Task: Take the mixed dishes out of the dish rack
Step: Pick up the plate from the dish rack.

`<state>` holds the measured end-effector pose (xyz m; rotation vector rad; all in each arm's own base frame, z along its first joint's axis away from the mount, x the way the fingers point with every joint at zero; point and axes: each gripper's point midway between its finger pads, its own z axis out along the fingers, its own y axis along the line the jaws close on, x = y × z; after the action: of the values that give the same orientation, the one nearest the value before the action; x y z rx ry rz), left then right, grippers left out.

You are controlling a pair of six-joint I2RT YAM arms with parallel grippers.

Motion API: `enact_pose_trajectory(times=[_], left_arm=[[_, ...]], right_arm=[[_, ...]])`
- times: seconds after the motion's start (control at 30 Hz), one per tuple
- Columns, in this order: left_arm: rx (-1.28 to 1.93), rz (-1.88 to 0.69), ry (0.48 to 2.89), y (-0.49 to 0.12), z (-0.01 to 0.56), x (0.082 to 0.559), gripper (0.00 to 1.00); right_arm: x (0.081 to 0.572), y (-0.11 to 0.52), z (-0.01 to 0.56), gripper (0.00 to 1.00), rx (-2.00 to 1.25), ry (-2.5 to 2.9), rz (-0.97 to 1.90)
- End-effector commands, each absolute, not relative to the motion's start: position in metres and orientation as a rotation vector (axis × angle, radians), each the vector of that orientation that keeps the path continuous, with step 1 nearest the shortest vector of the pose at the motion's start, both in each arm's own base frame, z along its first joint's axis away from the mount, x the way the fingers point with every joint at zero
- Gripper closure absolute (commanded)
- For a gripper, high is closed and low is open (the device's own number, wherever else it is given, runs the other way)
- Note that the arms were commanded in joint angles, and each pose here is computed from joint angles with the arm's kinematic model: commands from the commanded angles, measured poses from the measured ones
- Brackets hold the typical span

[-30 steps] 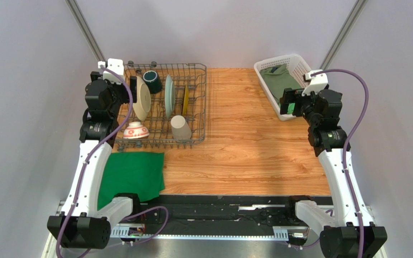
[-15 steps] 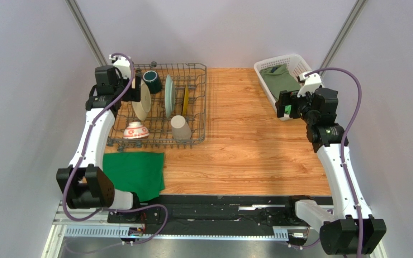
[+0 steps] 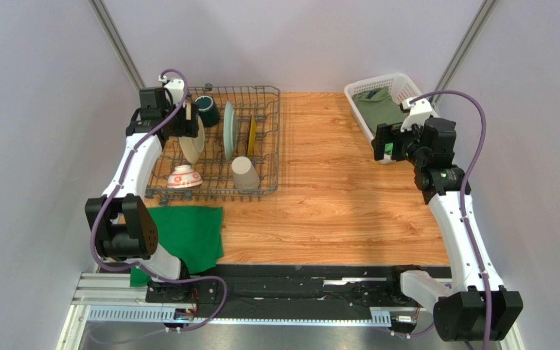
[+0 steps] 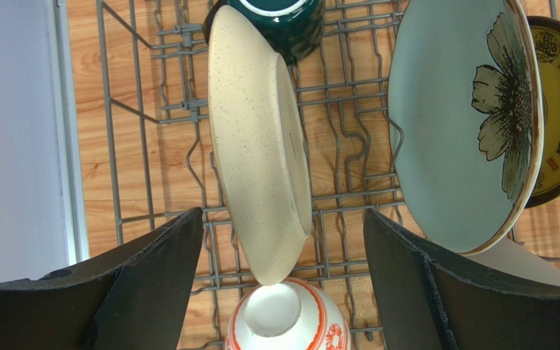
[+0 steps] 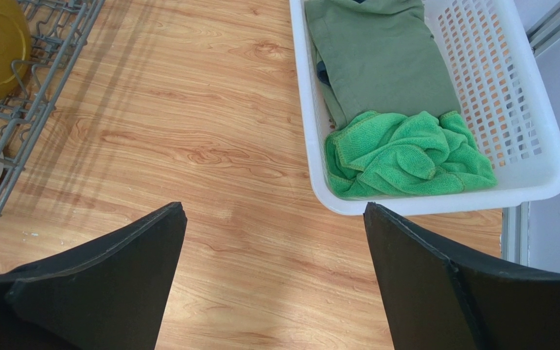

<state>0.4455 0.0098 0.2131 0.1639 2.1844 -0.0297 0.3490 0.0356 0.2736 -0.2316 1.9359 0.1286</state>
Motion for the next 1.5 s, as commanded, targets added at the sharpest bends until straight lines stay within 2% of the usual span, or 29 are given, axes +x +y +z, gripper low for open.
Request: enact_pose_trajectory(times=[0.0, 0.47, 0.73, 1.03, 1.47], left_arm=[[0.159, -0.066, 2.150, 0.006, 0.219, 0.461, 0.12], [0.104, 0.021, 2.172, 0.022, 0.199, 0.473, 0.25], [0.081, 0.066, 2.160, 0.029, 0.193, 0.480, 0.26], [0.070, 0.037, 2.187, 0.026, 0.172, 0.488, 0.33], [0.086, -0.023, 2.192, 0.017, 0.168, 0.489, 0.60]], right_arm=[[0.347, 0.041, 0.300, 0.01, -0.268, 1.852, 0.141], [0.354, 0.040, 0.287, 0.01, -0.280, 1.886, 0.135], [0.355, 0.041, 0.282, 0.01, -0.284, 1.897, 0.140], [0.359, 0.039, 0.275, 0.01, -0.286, 1.919, 0.127], [0.361, 0.038, 0.270, 0.01, -0.291, 1.933, 0.121]])
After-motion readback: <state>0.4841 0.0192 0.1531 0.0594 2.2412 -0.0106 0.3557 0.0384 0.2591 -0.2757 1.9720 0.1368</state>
